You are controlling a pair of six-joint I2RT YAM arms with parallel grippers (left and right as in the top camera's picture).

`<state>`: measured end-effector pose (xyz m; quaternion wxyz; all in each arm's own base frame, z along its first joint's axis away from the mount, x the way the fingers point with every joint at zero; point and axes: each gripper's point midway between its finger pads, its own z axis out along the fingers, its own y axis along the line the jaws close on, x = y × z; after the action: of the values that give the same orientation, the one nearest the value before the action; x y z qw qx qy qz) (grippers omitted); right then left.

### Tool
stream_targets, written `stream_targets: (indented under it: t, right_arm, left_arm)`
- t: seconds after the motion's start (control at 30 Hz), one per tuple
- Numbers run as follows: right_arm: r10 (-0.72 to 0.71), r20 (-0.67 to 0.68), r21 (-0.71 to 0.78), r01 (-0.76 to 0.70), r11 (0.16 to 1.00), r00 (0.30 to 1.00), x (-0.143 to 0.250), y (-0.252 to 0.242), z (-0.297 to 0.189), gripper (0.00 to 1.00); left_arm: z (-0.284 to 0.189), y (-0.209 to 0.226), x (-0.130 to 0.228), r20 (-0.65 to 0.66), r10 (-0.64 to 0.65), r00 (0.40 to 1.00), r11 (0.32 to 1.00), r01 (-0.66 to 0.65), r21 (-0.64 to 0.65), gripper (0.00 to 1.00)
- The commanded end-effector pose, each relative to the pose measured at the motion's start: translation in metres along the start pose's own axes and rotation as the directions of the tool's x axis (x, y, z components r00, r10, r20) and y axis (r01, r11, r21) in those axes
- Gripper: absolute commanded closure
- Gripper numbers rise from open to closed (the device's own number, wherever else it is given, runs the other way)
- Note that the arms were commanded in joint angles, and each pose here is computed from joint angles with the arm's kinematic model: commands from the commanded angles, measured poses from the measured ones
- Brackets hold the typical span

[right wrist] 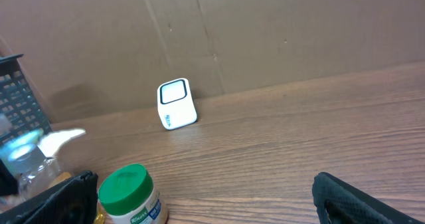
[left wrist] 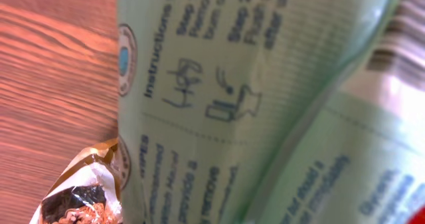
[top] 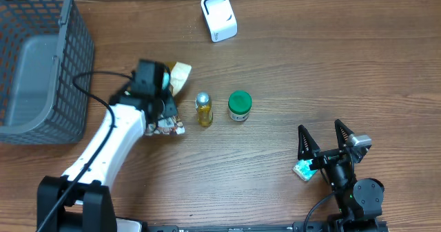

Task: Scan the item barcode
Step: 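Carry the wipes packet forward and lower it left of the yellow bottle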

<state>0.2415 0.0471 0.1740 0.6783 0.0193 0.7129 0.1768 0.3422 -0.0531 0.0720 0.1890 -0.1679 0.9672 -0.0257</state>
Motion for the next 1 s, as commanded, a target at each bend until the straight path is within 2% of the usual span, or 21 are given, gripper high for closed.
stream_targets:
  t: [0.0, 0.13, 0.27, 0.4, 0.47, 0.63, 0.97]
  right_arm:
    - [0.006, 0.001, 0.003, -0.006, 1.0, 1.0, 0.002, -0.001, 0.0, 0.0]
    - [0.006, 0.001, 0.003, -0.006, 1.0, 1.0, 0.002, -0.001, 0.0, 0.0]
    - [0.006, 0.001, 0.003, -0.006, 1.0, 1.0, 0.002, -0.001, 0.0, 0.0]
    - [0.006, 0.001, 0.003, -0.006, 1.0, 1.0, 0.002, -0.001, 0.0, 0.0]
    - [0.006, 0.001, 0.003, -0.006, 1.0, 1.0, 0.002, -0.001, 0.0, 0.0]
    - [0.006, 0.001, 0.003, -0.006, 1.0, 1.0, 0.002, -0.001, 0.0, 0.0]
    - [0.006, 0.001, 0.003, -0.006, 1.0, 1.0, 0.002, -0.001, 0.0, 0.0]
  left_arm:
    - [0.013, 0.012, 0.01, 0.038, -0.032, 0.999, 0.998, 0.034, -0.058, 0.87]
    - [0.021, 0.016, 0.019, 0.033, -0.031, 0.999, 0.997, 0.033, -0.064, 0.83]
    - [0.021, 0.017, 0.02, 0.028, -0.009, 1.0, 0.998, 0.011, -0.065, 0.69]
    - [0.021, 0.019, 0.024, 0.011, -0.005, 1.0, 0.997, 0.006, -0.076, 0.33]
    - [0.021, 0.021, 0.027, -0.004, 0.008, 1.0, 0.997, -0.008, -0.081, 0.23]
    - [0.015, 0.02, 0.023, -0.009, 0.055, 0.998, 0.995, -0.056, -0.084, 0.12]
    - [-0.06, -0.006, -0.041, 0.058, 0.189, 0.98, 0.981, -0.186, -0.059, 0.08]
